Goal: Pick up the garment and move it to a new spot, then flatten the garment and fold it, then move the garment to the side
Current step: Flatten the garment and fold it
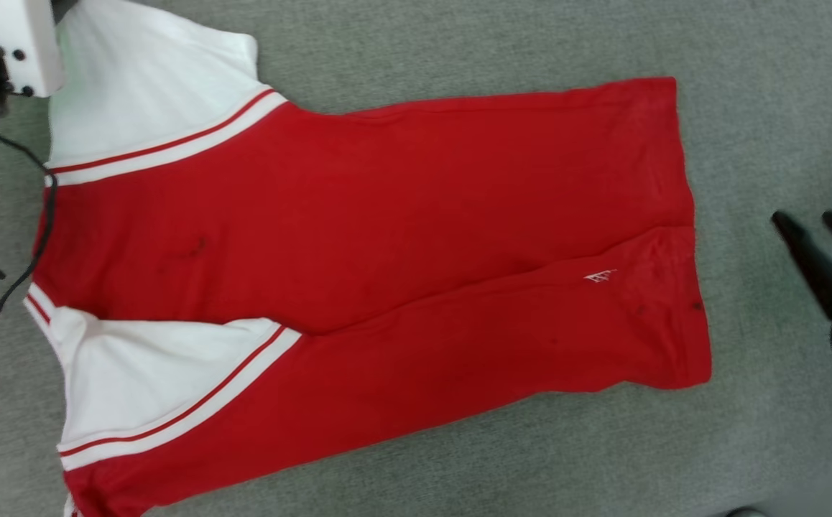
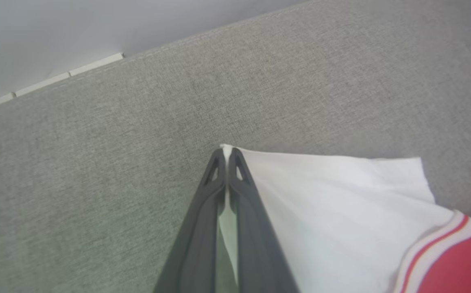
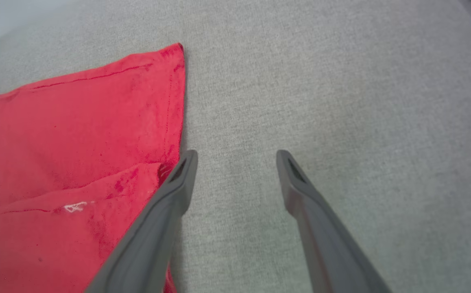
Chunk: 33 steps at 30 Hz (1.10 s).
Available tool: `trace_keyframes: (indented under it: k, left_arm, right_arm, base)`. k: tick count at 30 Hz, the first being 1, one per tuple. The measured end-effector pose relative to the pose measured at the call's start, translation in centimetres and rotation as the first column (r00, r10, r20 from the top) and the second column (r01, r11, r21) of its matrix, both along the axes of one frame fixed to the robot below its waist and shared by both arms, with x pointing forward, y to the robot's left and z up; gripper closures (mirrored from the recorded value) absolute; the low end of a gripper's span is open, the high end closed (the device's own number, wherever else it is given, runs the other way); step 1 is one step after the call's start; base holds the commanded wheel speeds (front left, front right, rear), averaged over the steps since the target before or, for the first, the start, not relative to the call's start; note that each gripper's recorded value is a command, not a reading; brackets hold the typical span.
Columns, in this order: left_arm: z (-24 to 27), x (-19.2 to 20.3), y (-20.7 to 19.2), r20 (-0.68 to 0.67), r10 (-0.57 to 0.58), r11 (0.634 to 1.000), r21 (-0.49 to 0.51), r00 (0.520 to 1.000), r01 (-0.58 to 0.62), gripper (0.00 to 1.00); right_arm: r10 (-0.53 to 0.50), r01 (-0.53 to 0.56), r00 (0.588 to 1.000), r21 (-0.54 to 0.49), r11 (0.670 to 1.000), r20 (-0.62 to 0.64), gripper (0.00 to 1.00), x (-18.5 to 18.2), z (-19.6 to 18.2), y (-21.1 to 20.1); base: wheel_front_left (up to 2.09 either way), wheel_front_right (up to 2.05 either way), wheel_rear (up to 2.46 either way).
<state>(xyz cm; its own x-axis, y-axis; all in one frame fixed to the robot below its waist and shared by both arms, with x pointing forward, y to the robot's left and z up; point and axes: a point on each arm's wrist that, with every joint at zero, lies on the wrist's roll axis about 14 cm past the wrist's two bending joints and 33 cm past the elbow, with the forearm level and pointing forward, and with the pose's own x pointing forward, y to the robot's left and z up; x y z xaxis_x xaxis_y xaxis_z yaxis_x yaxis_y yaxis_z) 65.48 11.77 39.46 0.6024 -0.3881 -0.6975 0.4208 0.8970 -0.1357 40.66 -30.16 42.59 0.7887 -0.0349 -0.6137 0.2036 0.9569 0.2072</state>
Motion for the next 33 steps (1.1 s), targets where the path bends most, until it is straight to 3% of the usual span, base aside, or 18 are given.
trace_keyframes:
  k: [11,23,33]
  left_arm:
    - [3.9,-1.2,0.0,0.136,-0.055,0.998,0.0,0.989,0.056,1.0]
    - [4.6,-2.4,0.7,0.145,-0.062,0.998,-0.011,0.988,0.064,1.0]
    - [4.4,-2.8,1.0,0.144,-0.07,0.997,-0.006,0.987,0.072,1.0]
  right_arm:
    - [0.028,-0.031,0.997,0.041,0.999,0.079,0.0,5.4,2.2,-0.1]
    - [0.122,-0.119,0.992,0.091,0.989,-0.019,0.0,10.5,-0.7,3.1]
    - [0.184,-0.175,0.969,0.068,0.982,-0.164,0.0,11.3,-4.7,4.6]
  base:
    - [0.0,0.0,0.0]
    - [0.0,0.0,0.0]
    - [0.0,0.0,0.0]
